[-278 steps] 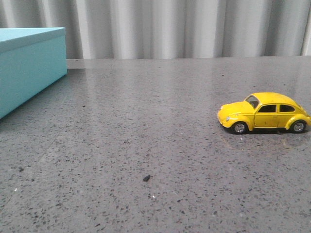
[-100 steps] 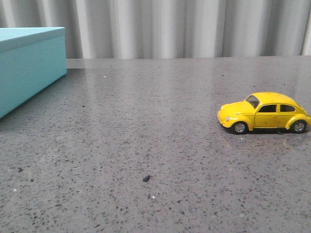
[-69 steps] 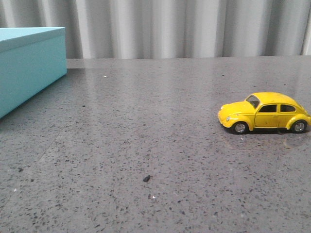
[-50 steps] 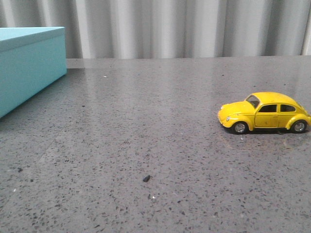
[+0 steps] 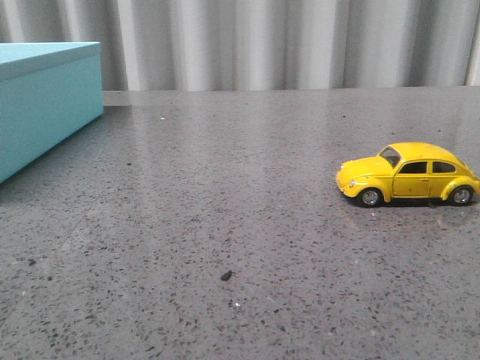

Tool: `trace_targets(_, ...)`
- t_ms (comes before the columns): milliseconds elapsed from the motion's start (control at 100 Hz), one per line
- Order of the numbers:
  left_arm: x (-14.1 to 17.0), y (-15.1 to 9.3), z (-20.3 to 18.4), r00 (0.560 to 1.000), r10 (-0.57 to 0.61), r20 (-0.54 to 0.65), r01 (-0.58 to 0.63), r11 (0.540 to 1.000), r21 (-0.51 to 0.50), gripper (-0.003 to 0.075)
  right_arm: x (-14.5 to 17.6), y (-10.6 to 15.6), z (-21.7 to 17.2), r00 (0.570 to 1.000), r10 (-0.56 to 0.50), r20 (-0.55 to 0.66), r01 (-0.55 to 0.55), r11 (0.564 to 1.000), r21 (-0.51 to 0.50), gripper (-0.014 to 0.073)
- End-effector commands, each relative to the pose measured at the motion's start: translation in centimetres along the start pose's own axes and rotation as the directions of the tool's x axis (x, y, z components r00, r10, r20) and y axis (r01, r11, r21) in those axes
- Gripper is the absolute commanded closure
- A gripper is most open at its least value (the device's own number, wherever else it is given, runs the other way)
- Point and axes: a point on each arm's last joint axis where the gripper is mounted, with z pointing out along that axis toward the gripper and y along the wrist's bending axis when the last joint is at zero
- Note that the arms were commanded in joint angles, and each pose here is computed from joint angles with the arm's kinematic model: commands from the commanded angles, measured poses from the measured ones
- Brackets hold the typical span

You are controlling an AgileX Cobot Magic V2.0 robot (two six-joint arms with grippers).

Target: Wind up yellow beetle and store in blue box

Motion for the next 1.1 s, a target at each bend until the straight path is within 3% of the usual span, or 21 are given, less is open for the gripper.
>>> trace_targets(0, -1.7, -0.3, 0.1, 0.997, -0.010, 0.078, 0.010, 1.000, 0.010, 0.0741, -1.9, 0.3, 0.5, 0.998, 0.019, 0.062, -0.019, 1.000, -0.009, 0.0636)
trace_targets(160, -1.8, -0.3, 0.1, 0.996, -0.010, 0.093, 0.009, 1.000, 0.011, 0.0741, -3.4, 0.8, 1.4, 0.995, -0.053, -0.081, 0.052, 0.998, -0.017, 0.0636)
trace_targets(370, -1.8, -0.3, 0.1, 0.996, -0.010, 0.093, 0.009, 1.000, 0.011, 0.0741, -6.4, 3.2, 3.8, 0.973, -0.131, -0.191, 0.107, 0.986, -0.131, 0.0636)
trace_targets(600, -1.8, -0.3, 0.1, 0.996, -0.010, 0.093, 0.009, 1.000, 0.011, 0.0741, -7.9, 5.8, 7.6, 0.884, -0.218, -0.413, 0.141, 0.968, -0.210, 0.0636)
trace_targets(780, -1.9, -0.3, 0.1, 0.995, -0.010, 0.098, 0.009, 1.000, 0.012, 0.0741, -9.4, 7.7, 9.6, 0.855, -0.243, -0.458, 0.135, 0.957, -0.256, 0.0636)
trace_targets(1090, -1.9, -0.3, 0.1, 0.995, -0.010, 0.098, 0.009, 1.000, 0.012, 0.0741, -8.9, 11.2, 12.5, 0.749, -0.331, -0.573, 0.146, 0.927, -0.345, 0.0636)
